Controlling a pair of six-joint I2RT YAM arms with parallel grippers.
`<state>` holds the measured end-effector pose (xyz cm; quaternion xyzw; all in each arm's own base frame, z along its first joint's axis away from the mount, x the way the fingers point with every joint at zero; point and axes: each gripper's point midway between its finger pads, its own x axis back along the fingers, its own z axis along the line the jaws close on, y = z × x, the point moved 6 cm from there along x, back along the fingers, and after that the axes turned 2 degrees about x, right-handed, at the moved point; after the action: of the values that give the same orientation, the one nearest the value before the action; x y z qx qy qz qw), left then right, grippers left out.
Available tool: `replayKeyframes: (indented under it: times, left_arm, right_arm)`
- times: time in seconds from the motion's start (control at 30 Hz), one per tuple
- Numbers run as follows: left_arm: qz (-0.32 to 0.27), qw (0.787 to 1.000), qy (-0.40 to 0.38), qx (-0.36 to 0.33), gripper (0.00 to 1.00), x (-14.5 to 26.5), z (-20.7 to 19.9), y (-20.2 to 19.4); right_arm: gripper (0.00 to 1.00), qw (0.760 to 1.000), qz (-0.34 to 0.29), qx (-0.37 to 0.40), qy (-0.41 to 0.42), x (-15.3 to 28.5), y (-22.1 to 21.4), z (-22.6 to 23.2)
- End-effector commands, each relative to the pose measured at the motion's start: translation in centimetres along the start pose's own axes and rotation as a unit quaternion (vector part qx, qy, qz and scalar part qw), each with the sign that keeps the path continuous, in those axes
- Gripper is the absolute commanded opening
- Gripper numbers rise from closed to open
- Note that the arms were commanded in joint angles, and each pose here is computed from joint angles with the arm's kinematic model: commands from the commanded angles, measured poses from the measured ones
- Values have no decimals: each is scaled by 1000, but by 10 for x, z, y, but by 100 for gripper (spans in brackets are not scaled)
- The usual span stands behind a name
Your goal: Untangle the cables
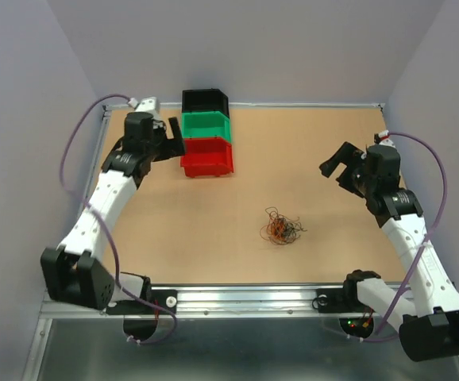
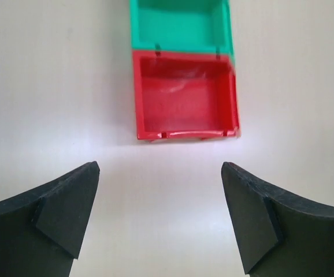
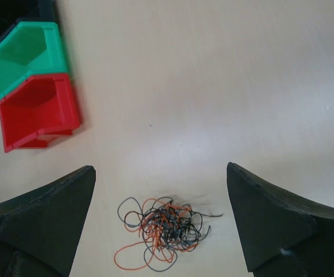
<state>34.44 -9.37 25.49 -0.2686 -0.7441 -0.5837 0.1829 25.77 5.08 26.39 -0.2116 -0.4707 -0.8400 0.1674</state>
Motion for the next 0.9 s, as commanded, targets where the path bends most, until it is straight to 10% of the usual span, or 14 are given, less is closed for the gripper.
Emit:
replayKeyframes:
  times: [0.0,0.3,0.63,0.67,0.8,0.87]
  left_arm:
    - [-71,971,112,199,99,33,39,-11]
    - [-12,991,-82,102,99,29,-6,-52]
    - [23,967,-255,-21,99,41,-94,-73]
    - [28,961,-271,-33,99,44,-105,-75]
    - [58,950,-299,-67,97,35,-126,-87]
    - [58,946,-309,-75,97,34,-134,-84]
  right_arm:
    - [100,999,35,15,26,8,-25,-6]
    - [100,958,215,149,115,-14,-102,5]
    - [84,899,332,236,163,-62,-176,36]
    - [79,891,340,246,171,-64,-182,39]
    - [7,890,333,253,179,-86,-176,58]
    - [1,896,301,244,218,-86,-155,86]
